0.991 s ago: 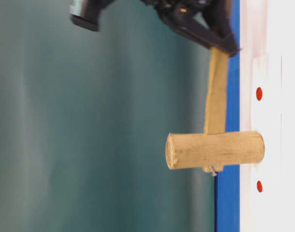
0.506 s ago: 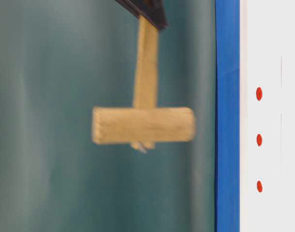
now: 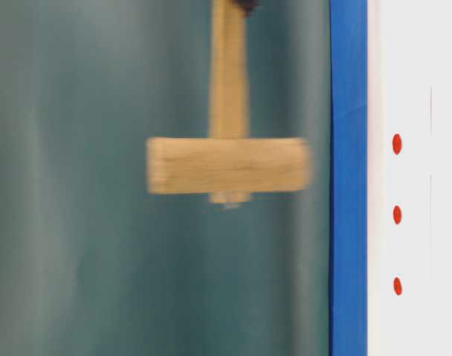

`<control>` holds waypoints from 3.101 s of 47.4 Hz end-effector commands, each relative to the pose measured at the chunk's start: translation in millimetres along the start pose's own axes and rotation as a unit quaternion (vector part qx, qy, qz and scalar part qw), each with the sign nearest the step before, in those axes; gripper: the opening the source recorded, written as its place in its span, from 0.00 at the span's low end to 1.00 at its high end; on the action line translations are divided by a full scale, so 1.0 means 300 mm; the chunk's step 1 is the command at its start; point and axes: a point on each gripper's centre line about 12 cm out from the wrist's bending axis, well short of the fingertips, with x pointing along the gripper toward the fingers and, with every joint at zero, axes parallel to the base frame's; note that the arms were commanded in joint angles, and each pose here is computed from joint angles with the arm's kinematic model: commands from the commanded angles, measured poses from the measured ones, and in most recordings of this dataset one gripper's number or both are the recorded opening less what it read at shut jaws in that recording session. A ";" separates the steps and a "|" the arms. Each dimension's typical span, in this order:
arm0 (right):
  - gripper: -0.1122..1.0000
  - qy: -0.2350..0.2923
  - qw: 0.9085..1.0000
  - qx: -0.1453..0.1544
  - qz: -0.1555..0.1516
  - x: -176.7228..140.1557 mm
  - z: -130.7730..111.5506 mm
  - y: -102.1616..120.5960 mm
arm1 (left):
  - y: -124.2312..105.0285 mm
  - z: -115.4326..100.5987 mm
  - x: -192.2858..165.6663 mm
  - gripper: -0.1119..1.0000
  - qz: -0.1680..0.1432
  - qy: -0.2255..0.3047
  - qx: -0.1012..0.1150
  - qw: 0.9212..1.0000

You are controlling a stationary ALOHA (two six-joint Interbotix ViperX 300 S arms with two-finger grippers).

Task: Hit the mark with a hammer.
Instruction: 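Bring the mallet head down onto the rightmost red dot, then lift the mallet off the dot and move it toward the left, then move the left gripper in and grasp the mallet head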

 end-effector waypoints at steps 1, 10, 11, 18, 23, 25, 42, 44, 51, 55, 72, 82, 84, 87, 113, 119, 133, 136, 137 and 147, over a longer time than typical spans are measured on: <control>0.13 0.040 0.999 0.012 -0.014 0.043 -0.064 -0.010 | 0.002 0.013 0.004 0.89 0.001 -0.003 -0.002 1.000; 0.13 0.118 0.992 0.034 -0.030 0.109 -0.180 -0.015 | 0.002 0.016 0.003 0.89 0.001 -0.005 -0.001 1.000; 0.13 0.117 0.992 0.034 -0.030 0.109 -0.176 -0.015 | 0.001 0.015 0.004 0.89 0.000 -0.004 -0.001 1.000; 0.13 0.077 0.996 0.030 -0.022 0.090 -0.104 -0.009 | 0.001 0.013 0.003 0.89 0.000 -0.004 -0.002 1.000; 0.13 0.026 0.999 0.028 -0.011 0.054 -0.013 0.000 | 0.002 0.013 0.004 0.89 0.001 -0.003 -0.002 1.000; 0.13 0.006 1.000 0.026 -0.005 0.037 0.024 0.006 | 0.001 0.014 0.003 0.89 0.000 -0.005 -0.001 1.000; 0.13 -0.058 0.998 -0.006 0.020 -0.020 0.163 0.029 | 0.002 0.013 0.004 0.89 0.001 -0.004 -0.002 1.000; 0.13 -0.057 0.998 -0.006 0.020 -0.014 0.164 0.030 | 0.002 0.013 0.004 0.89 0.001 -0.003 -0.002 1.000; 0.13 -0.049 0.999 -0.006 0.019 0.019 0.175 0.036 | 0.002 0.013 0.004 0.89 0.001 -0.003 -0.002 1.000; 0.13 -0.045 0.999 -0.007 0.018 0.051 0.193 0.042 | 0.001 0.013 0.004 0.89 0.000 -0.003 -0.004 1.000; 0.13 -0.032 0.999 -0.011 0.022 0.212 0.274 0.086 | 0.002 0.011 0.005 0.89 0.001 -0.002 -0.003 1.000; 0.13 -0.025 0.999 -0.012 0.027 0.253 0.292 0.099 | 0.001 0.007 0.006 0.89 0.000 -0.001 -0.004 1.000; 0.13 -0.025 0.999 -0.012 0.027 0.253 0.290 0.099 | 0.001 0.006 0.006 0.89 0.001 -0.001 -0.004 1.000; 0.13 -0.025 0.999 -0.012 0.027 0.252 0.289 0.099 | 0.003 0.007 0.006 0.89 0.002 -0.001 -0.004 1.000; 0.13 -0.027 0.999 -0.019 0.028 0.250 0.293 0.101 | 0.045 0.026 0.181 0.89 0.035 -0.042 -0.008 0.998; 0.13 -0.026 0.999 -0.018 0.028 0.251 0.291 0.099 | 0.072 0.037 0.256 0.89 0.046 -0.024 -0.012 0.999; 0.13 -0.026 0.999 -0.018 0.028 0.251 0.291 0.099 | 0.099 0.064 0.437 0.90 0.048 0.004 -0.012 0.999; 0.13 -0.025 0.999 -0.019 0.028 0.252 0.290 0.099 | 0.103 0.072 0.471 0.90 0.047 0.009 -0.007 0.999; 0.13 -0.025 0.999 -0.019 0.028 0.252 0.289 0.100 | 0.106 0.077 0.481 0.90 0.048 0.009 -0.006 0.999; 0.13 -0.025 0.999 -0.018 0.029 0.250 0.290 0.102 | 0.113 0.096 0.544 0.91 0.047 0.011 -0.005 0.999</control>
